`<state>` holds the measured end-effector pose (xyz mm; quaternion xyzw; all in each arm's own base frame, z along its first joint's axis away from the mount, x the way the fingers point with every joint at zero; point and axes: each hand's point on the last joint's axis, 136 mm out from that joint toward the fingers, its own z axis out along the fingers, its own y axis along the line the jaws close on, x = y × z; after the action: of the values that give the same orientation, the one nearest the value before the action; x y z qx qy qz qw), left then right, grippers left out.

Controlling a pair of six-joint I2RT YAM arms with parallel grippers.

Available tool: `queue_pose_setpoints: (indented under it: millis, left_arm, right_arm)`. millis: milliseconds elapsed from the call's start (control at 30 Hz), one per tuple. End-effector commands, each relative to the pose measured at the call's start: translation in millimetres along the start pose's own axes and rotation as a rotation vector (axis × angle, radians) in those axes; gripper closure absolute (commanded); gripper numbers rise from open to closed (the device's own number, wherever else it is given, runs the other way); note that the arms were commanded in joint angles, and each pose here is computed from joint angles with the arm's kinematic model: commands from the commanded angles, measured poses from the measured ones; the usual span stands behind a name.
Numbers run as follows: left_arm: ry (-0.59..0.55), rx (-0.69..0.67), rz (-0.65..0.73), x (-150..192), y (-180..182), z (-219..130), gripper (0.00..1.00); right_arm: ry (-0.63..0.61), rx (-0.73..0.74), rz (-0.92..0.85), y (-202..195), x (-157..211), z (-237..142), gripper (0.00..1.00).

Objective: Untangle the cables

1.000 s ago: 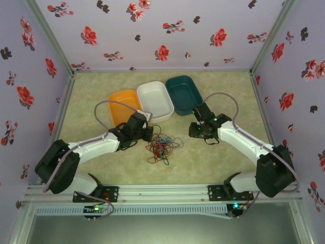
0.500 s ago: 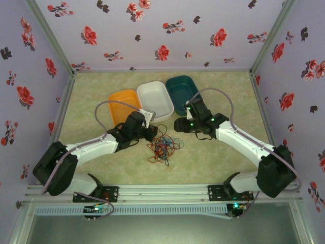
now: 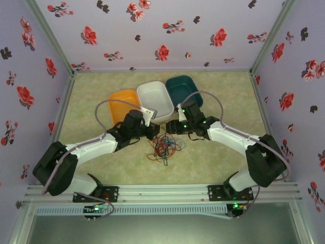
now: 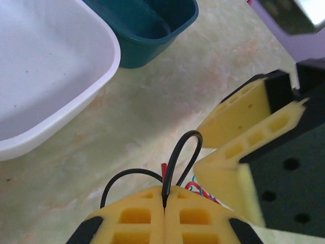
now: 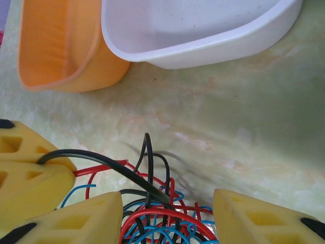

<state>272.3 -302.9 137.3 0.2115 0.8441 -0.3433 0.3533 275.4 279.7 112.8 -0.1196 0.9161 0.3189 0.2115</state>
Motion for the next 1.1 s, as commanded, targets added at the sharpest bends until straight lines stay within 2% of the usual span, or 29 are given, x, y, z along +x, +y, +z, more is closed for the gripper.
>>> queue_pose_setpoints:
  millis: [0, 200, 267, 333, 400, 467, 667, 767, 867, 1067]
  left_arm:
    - [-0.022, 0.063, 0.016, -7.3, -9.0, 1.4, 1.0]
    - [0.007, 0.123, 0.01, -2.8, -18.1, 3.9, 1.0]
    - [0.01, 0.126, 0.003, -2.1, -18.1, 4.2, 1.0]
    - [0.012, 0.124, -0.006, -1.5, -17.4, 3.4, 0.98]
    - [0.011, 0.118, -0.022, -0.9, -14.8, 2.0, 0.85]
    - [0.01, 0.105, -0.04, 1.2, -9.9, 0.1, 0.77]
    - [0.018, 0.01, -0.077, 12.3, 9.7, -6.4, 0.55]
    - [0.036, 0.001, -0.075, 17.3, 10.6, -6.6, 0.47]
    - [0.049, 0.014, -0.061, 21.0, 4.6, -4.0, 0.43]
    - [0.08, 0.033, -0.05, 32.2, -3.1, 1.8, 0.42]
  right_arm:
    - [-0.023, -0.024, -0.041, 2.9, -0.9, 8.5, 0.5]
    - [-0.11, -0.019, -0.024, 0.0, -19.2, 18.4, 0.56]
    - [-0.137, -0.028, -0.019, 1.7, -24.6, 18.6, 0.66]
    - [-0.152, -0.031, -0.02, 3.2, -27.0, 16.8, 0.8]
    - [-0.157, -0.009, -0.027, 1.0, -26.9, 11.4, 0.91]
    - [-0.164, 0.024, -0.038, -2.3, -26.0, 2.2, 0.99]
    - [-0.202, 0.09, -0.069, -2.5, -28.3, -34.4, 1.0]
    - [-0.219, 0.098, -0.07, 1.3, -31.3, -46.5, 1.0]
    - [-0.236, 0.105, -0.072, 7.7, -38.5, -57.0, 1.0]
    - [-0.287, 0.173, -0.087, 13.7, -58.6, -85.1, 1.0]
